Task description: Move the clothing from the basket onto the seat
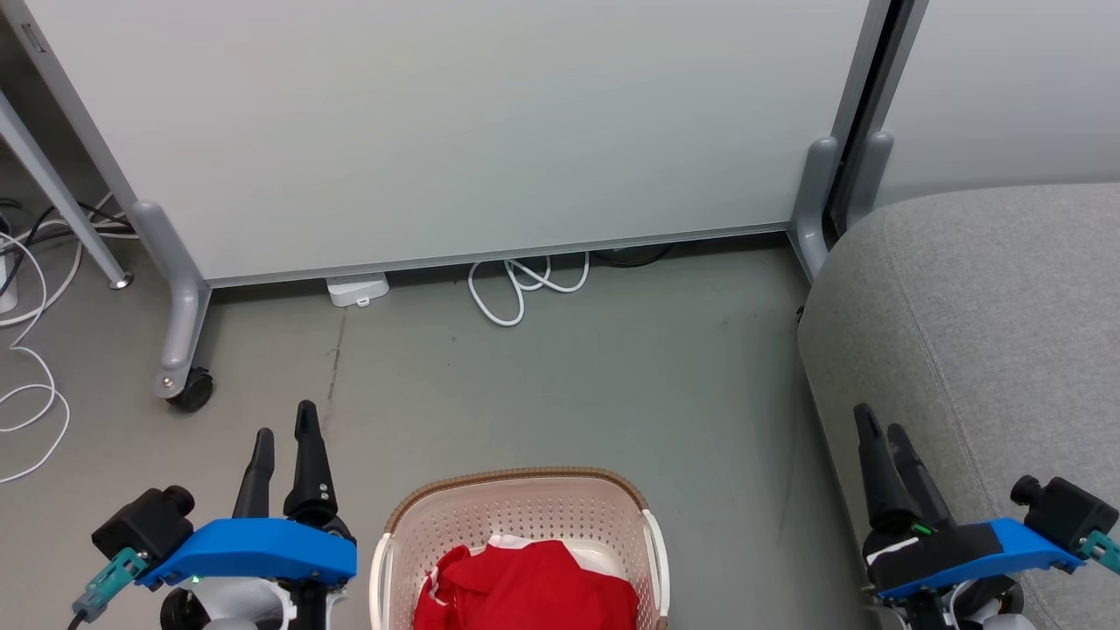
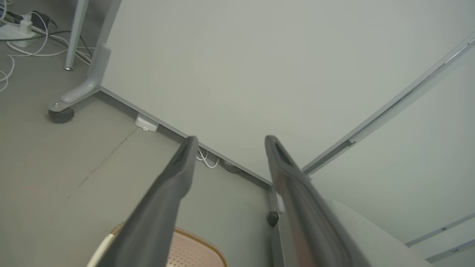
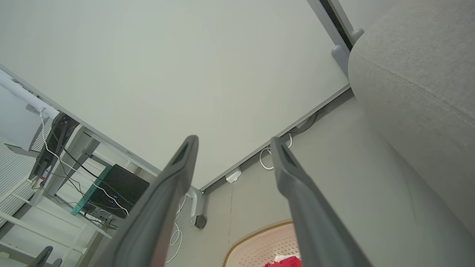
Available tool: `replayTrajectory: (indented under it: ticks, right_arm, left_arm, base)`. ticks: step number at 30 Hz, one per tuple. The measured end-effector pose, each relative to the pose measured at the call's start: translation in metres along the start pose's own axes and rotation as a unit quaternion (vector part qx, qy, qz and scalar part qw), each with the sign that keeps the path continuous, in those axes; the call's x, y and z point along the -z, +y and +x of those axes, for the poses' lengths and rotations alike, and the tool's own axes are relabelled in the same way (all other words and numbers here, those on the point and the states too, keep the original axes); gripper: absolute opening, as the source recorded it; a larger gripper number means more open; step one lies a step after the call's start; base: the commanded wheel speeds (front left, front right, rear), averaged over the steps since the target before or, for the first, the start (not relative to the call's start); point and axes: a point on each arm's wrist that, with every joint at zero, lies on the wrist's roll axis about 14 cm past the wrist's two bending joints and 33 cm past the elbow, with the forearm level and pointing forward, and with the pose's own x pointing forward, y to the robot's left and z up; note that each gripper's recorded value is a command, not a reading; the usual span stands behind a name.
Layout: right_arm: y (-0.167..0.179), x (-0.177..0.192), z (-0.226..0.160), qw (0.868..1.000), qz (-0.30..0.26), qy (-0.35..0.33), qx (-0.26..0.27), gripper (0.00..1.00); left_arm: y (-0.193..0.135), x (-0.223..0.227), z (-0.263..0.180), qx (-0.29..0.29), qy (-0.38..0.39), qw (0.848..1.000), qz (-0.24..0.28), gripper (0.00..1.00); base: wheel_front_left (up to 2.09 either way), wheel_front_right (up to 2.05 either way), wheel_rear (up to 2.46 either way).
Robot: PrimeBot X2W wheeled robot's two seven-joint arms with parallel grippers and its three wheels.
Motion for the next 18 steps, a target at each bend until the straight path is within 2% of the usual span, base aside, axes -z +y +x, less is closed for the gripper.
replayTrajectory:
  ticks: [18]
  right_arm:
    - [0.001,0.012,0.0,0.993,-0.12,0.013,-0.011,1.0]
  left_arm:
    - [-0.005,0.008,-0.001,0.011,0.0,0.992,0.13,1.0]
  base:
    - [0.0,0.0,0.0]
